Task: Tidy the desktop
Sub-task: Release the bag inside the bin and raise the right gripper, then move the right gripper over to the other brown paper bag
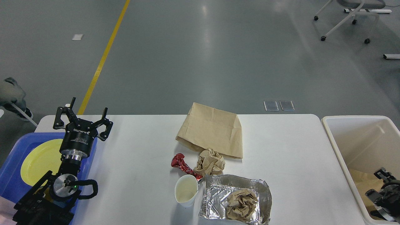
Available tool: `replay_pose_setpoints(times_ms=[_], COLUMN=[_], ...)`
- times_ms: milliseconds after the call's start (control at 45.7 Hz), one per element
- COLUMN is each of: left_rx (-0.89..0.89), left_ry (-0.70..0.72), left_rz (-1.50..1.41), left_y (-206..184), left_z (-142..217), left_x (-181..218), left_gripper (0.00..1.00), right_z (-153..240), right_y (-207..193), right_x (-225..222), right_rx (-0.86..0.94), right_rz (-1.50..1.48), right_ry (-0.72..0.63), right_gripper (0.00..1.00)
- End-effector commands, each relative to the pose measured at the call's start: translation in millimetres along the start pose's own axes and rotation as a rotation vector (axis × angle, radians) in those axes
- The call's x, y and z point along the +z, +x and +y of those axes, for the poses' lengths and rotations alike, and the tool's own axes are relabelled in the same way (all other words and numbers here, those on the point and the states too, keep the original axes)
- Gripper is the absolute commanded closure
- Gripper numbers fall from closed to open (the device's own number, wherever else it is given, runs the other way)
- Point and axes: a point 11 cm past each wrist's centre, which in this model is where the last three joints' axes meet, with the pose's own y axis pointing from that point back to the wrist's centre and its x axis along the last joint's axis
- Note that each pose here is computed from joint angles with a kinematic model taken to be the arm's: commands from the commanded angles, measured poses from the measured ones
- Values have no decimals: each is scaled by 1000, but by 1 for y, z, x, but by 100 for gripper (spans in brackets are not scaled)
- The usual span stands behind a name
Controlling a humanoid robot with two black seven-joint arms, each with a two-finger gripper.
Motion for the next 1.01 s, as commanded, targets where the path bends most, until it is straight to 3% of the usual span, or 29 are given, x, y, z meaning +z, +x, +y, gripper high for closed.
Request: replay_pose_setpoints(times_ms=[0,153,460,613,744,985], left_rx=[0,0,0,0,0,0], left_ry=[0,0,0,0,0,0], left_rz=[0,0,0,0,0,0], left_y=[0,0,0,0,0,0], left_z=[0,0,0,0,0,0], left_x=[0,0,0,0,0,0], left_gripper=[1,1,1,1,1,1], right_z=[0,6,34,87,129,246], right_y=[11,23,105,156,172,184], right_x=[-14,-48,-110,-157,-188,-231], right_rx=[10,-62,-253,-367,-452,-658], right_rz=[36,74,306,427,594,853], right_ry=[35,96,226,346,373,459], right_gripper=[0,0,0,0,0,0])
